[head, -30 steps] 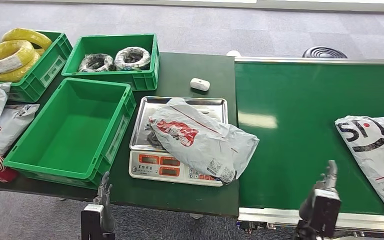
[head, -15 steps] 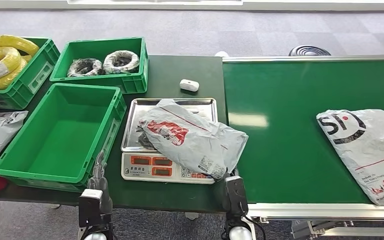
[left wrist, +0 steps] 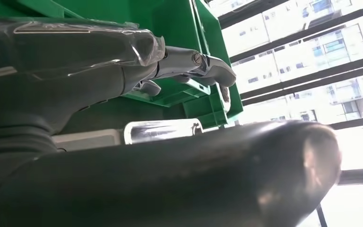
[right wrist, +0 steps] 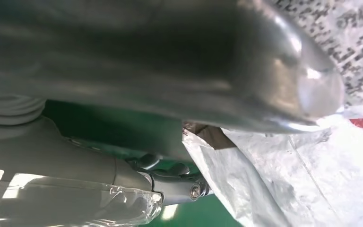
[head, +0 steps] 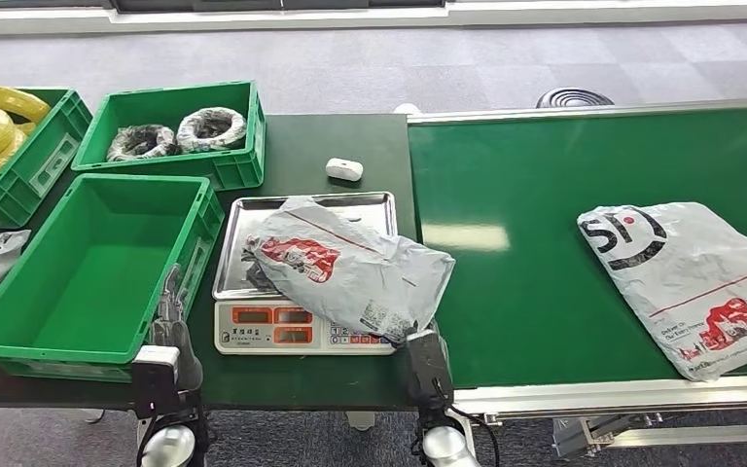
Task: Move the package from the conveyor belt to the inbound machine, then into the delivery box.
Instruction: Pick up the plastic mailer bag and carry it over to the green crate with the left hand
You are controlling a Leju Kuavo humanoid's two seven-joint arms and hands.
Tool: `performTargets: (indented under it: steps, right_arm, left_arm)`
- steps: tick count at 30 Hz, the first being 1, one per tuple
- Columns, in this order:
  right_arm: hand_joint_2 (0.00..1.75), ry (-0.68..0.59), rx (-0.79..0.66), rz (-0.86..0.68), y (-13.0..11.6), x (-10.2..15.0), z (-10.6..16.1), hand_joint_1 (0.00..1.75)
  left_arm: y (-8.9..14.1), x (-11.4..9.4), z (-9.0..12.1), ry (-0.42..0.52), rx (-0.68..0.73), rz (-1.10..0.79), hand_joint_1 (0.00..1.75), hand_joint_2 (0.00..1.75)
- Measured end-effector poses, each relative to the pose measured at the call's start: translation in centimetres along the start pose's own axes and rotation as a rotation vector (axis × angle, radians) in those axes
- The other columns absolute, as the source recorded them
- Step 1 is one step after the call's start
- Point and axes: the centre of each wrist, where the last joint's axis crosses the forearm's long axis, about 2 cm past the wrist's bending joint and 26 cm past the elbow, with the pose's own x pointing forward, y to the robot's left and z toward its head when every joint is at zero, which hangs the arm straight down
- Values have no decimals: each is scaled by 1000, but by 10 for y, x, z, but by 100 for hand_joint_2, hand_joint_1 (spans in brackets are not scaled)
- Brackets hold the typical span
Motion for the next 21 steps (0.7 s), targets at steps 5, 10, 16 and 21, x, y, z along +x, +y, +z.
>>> performTargets:
  steps: [5,10,16,21]
  right_arm:
    - [0,11,-298,38,-26,-2,0,0]
    - [0,-32,-513,92,-77,-7,9,0]
    - [0,-103,-659,159,-113,0,24,0]
    - [0,-128,-716,171,-124,6,30,0]
  left_arm:
    - [6,-2,6,22,24,-6,0,0]
    - [16,-6,16,51,37,-12,0,0]
    - [18,-7,19,59,42,-9,0,0]
    - [18,-7,21,61,45,-10,0,0]
